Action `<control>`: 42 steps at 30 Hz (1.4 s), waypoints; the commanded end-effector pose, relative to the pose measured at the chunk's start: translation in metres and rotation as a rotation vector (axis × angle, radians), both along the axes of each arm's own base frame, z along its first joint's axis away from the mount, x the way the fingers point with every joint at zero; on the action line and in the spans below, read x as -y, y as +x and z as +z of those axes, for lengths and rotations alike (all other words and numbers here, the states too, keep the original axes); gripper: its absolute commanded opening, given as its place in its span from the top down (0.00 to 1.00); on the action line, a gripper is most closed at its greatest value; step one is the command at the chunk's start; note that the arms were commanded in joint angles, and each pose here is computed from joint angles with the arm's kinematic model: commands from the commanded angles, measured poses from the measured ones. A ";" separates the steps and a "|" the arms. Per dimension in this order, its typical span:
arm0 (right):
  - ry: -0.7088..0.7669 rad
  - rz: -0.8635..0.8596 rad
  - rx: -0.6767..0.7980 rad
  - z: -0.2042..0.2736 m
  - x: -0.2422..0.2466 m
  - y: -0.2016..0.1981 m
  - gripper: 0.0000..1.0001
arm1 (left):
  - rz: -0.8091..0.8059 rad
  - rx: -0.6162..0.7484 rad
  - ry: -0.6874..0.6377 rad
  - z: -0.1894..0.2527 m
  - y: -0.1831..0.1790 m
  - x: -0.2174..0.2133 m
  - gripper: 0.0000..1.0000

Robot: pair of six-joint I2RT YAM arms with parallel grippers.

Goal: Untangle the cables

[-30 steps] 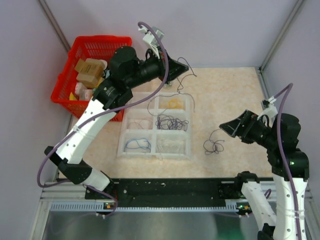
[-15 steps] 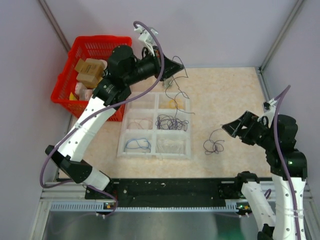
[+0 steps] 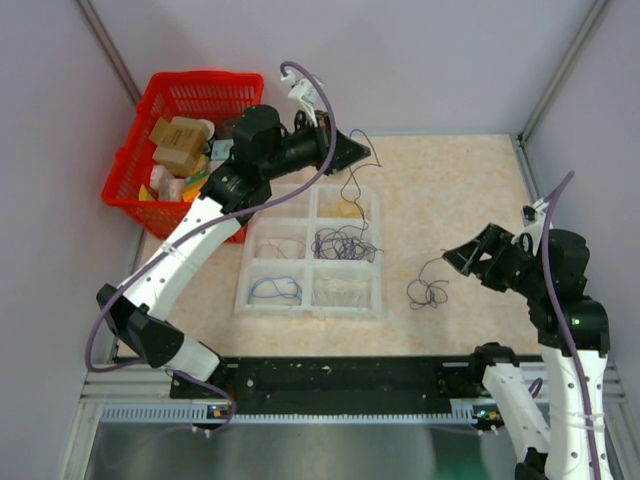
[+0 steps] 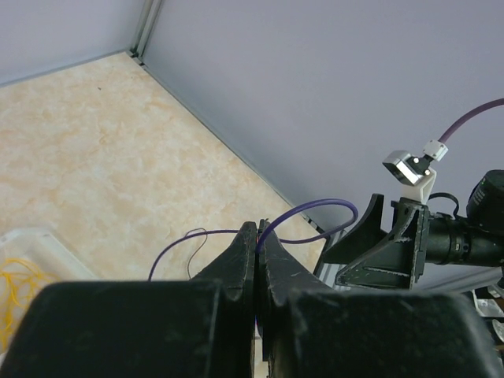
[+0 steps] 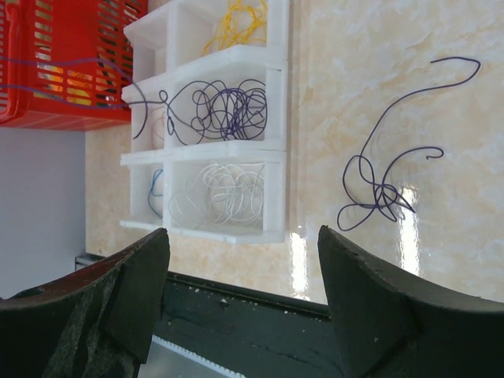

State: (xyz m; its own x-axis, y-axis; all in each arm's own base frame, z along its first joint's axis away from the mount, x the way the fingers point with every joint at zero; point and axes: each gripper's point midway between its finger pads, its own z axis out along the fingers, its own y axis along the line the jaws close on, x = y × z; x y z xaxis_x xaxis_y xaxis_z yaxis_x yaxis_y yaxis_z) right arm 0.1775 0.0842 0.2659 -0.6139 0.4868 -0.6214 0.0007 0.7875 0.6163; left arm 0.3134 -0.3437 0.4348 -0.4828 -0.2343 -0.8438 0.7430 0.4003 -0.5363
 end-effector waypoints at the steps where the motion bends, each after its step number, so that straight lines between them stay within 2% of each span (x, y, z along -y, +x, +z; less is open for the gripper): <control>1: -0.001 0.004 0.049 0.009 0.000 0.005 0.25 | -0.007 0.091 -0.065 0.035 -0.015 -0.010 1.00; 10: 0.008 0.008 0.039 0.005 -0.001 0.005 0.25 | 0.059 0.053 0.000 0.001 -0.003 -0.015 1.00; 15: 0.010 0.008 0.036 0.002 -0.002 0.007 0.25 | 0.151 0.025 0.056 -0.024 0.010 -0.025 1.00; 19: 0.024 0.000 0.013 -0.008 -0.002 0.010 0.26 | 0.241 -0.049 0.139 -0.073 0.021 -0.034 1.00; 22: 0.034 -0.018 -0.024 -0.017 -0.001 0.014 0.27 | 0.352 -0.139 0.227 -0.121 0.025 -0.050 1.00; 26: 0.034 -0.031 -0.049 -0.026 0.001 0.017 0.27 | 0.503 -0.213 0.296 -0.164 0.032 -0.069 1.00; 29: 0.040 -0.027 -0.052 -0.029 0.000 0.018 0.27 | 0.541 -0.264 0.364 -0.192 0.039 -0.071 1.00; 35: 0.061 -0.054 -0.110 -0.050 0.000 0.019 0.28 | 0.485 -0.377 0.453 -0.249 0.040 -0.052 1.00; 42: 0.051 -0.162 -0.321 -0.113 0.012 0.023 0.30 | 0.422 -0.484 0.523 -0.311 0.025 -0.033 1.00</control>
